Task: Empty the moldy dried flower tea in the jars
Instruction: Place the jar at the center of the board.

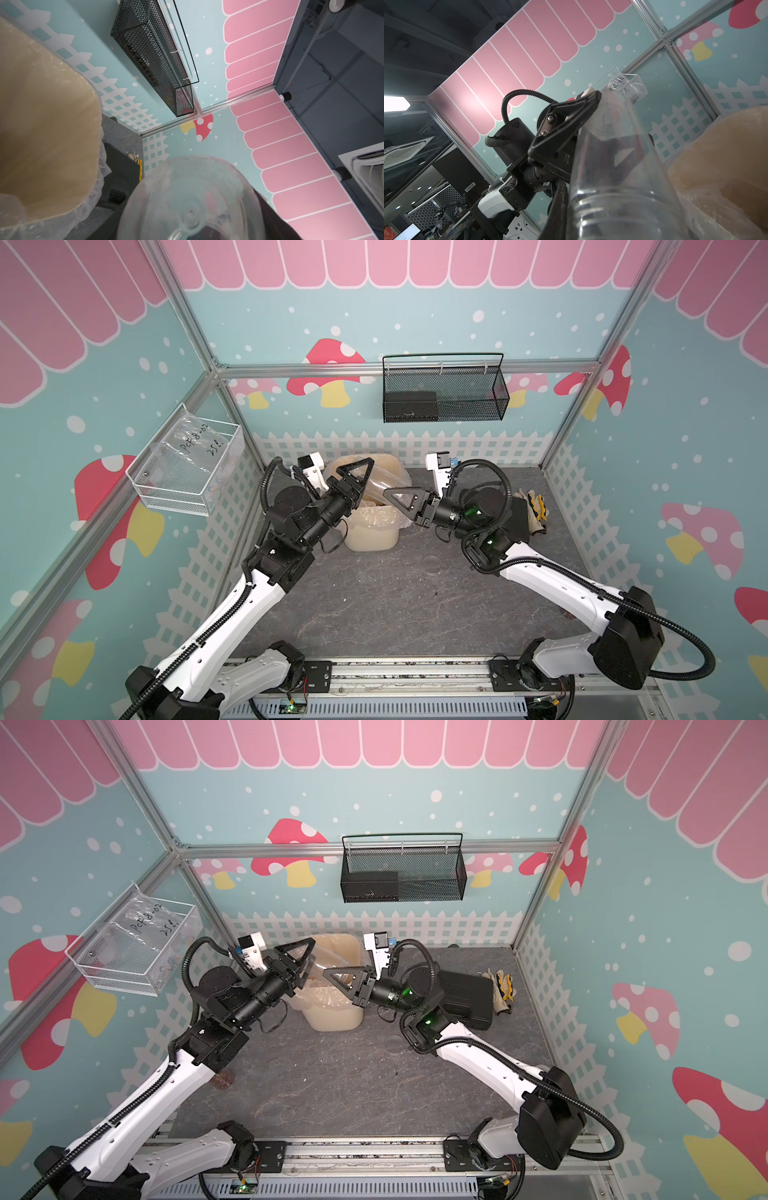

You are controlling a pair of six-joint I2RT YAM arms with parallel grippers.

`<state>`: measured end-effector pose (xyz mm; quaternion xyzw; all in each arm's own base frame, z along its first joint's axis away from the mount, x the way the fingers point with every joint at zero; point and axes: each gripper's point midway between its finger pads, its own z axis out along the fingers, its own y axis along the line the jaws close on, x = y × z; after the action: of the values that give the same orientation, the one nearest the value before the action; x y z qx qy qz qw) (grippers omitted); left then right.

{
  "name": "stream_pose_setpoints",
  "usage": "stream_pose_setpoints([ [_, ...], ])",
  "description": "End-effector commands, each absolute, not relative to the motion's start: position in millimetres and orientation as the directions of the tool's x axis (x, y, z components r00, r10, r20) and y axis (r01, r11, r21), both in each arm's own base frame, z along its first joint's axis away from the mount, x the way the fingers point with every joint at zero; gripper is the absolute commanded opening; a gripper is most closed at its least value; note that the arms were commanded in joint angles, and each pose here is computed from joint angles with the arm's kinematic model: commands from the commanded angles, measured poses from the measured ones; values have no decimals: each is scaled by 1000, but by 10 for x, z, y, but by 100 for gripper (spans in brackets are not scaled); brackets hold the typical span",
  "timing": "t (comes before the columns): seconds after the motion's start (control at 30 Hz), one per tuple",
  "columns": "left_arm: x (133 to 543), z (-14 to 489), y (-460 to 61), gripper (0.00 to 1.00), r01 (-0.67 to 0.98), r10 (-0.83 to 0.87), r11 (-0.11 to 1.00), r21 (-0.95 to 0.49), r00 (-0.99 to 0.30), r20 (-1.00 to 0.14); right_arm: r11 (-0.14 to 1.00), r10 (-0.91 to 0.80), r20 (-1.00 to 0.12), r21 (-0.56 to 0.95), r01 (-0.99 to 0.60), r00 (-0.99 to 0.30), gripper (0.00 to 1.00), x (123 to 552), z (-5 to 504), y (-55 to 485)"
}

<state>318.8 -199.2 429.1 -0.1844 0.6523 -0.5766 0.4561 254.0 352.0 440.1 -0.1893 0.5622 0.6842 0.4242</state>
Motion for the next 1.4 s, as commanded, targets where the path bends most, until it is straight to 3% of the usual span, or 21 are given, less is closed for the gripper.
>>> stream_pose_setpoints([
  [0.0, 3141, 4232, -1893, 88, 317, -724, 415, -853, -452, -520, 56, 416, -745, 593, -803, -522, 0, 2587, 4519, 3376],
  [0.13, 3037, 4244, -1758, 100, 335, -674, 527, -781, -396, -624, 167, 390, -799, 550, -818, -458, 0, 2568, 4509, 3264],
  [0.43, 2681, 4097, -1733, 100, 429, -427, 702, -568, -385, -818, 501, 211, -912, 410, -762, -352, 0, 2548, 4329, 2844],
  [0.57, 2489, 3915, -1786, 100, 487, -266, 755, -440, -386, -883, 632, 92, -924, 341, -696, -370, 0, 2539, 4157, 2609],
  [0.8, 2180, 3518, -1899, 100, 598, -61, 750, -283, -363, -930, 813, -84, -891, 197, -548, -446, 0, 2567, 3874, 2160],
  [1.03, 2018, 3074, -1981, 100, 654, 40, 715, -246, -389, -920, 842, -313, -733, 80, -534, -604, 0, 2734, 3198, 2217],
  [1.37, 1955, 2817, -1826, 100, 647, 59, 740, -185, -335, -940, 800, -480, -525, 65, -596, -703, 0, 3154, 2423, 2356],
])
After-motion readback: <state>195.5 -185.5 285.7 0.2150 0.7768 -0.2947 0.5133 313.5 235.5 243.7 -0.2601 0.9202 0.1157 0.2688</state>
